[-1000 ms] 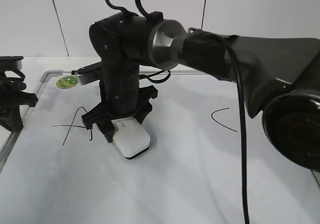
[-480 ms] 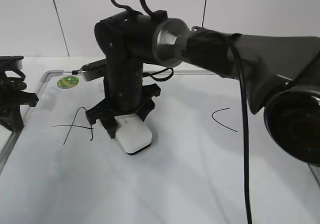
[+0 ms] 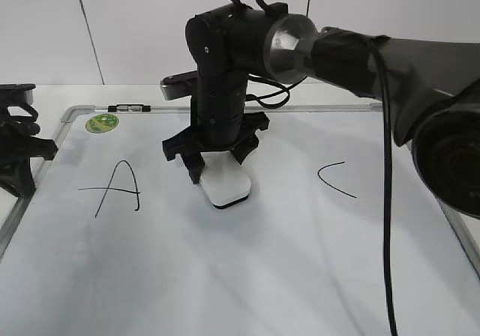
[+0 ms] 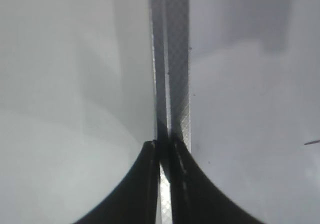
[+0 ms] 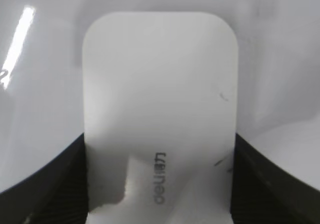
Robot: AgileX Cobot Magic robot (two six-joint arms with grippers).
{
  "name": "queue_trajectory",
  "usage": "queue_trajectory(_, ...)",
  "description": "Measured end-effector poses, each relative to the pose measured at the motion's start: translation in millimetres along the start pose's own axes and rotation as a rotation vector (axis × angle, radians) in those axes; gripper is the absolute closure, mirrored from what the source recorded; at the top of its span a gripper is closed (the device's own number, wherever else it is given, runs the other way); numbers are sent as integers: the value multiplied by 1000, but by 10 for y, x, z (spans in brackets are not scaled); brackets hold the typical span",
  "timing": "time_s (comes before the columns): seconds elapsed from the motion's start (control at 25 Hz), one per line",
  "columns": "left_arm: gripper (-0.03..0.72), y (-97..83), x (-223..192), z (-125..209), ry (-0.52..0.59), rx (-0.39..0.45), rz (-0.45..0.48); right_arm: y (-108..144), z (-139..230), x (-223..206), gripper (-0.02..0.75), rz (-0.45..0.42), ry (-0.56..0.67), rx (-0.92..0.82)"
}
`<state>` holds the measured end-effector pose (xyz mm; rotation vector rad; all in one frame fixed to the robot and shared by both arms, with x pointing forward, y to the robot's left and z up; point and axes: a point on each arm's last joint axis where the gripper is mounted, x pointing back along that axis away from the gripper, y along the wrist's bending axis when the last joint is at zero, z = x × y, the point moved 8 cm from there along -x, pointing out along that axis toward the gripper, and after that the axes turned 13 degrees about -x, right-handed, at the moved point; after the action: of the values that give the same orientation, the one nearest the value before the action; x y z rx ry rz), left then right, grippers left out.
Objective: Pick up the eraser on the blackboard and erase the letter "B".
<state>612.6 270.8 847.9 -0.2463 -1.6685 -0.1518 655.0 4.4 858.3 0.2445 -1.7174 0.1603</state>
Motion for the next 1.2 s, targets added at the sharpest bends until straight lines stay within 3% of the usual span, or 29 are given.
queue_trajectory(0.6, 673, 2, 0, 11, 6, 1, 1, 528, 75, 58, 198, -26, -33, 129)
queue_trajectory(1.2, 673, 1, 0, 14, 8, 1, 2, 628, 122, 65, 198, -54, -22, 141)
